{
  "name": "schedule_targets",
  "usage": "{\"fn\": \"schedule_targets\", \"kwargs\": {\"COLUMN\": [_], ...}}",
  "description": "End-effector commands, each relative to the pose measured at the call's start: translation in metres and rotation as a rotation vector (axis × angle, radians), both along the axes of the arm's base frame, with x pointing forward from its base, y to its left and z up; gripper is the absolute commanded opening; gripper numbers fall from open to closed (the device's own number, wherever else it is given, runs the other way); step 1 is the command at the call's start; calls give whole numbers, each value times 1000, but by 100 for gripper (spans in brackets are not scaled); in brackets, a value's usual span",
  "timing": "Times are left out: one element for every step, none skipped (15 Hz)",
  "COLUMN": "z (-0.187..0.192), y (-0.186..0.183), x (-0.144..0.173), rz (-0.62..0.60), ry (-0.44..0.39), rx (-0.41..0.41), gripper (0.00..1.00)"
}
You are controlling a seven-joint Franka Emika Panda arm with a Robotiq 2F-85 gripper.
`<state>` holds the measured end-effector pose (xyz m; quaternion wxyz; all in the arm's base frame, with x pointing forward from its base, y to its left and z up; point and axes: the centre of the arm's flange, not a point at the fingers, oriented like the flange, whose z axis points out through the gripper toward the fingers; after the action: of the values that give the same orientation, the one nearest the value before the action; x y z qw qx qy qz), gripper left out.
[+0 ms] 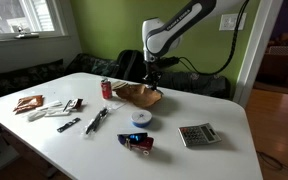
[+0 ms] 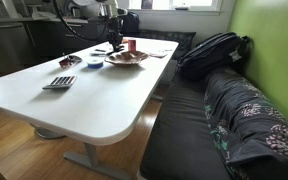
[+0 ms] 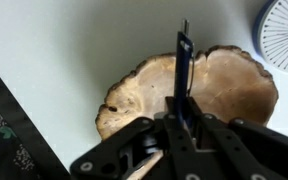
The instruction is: Take the pen off of the blue bowl and put it on wooden plate
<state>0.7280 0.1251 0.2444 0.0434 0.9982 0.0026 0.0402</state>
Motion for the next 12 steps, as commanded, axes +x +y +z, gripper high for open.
{"fn": "schedule_targets", "kwargs": {"z": [8, 11, 12, 14, 14, 15, 18, 23, 30, 39, 51, 61], "y": [-8, -8, -7, -5, -3, -1, 1, 3, 5, 10, 21, 32], "x": [38, 44, 51, 56, 60, 64, 65, 62, 57, 48, 31, 19], "rz": [-101, -113, -116, -118, -116, -113, -111, -103, -97, -75, -19, 64], "ry": [21, 27, 28, 24, 19, 11, -2, -31, -46, -67, -97, -128], "rx": [58, 63, 75, 79, 83, 86, 90, 94, 95, 95, 91, 102], "gripper": [3, 3, 3, 39, 40, 46, 55, 61, 68, 77, 84, 90]}}
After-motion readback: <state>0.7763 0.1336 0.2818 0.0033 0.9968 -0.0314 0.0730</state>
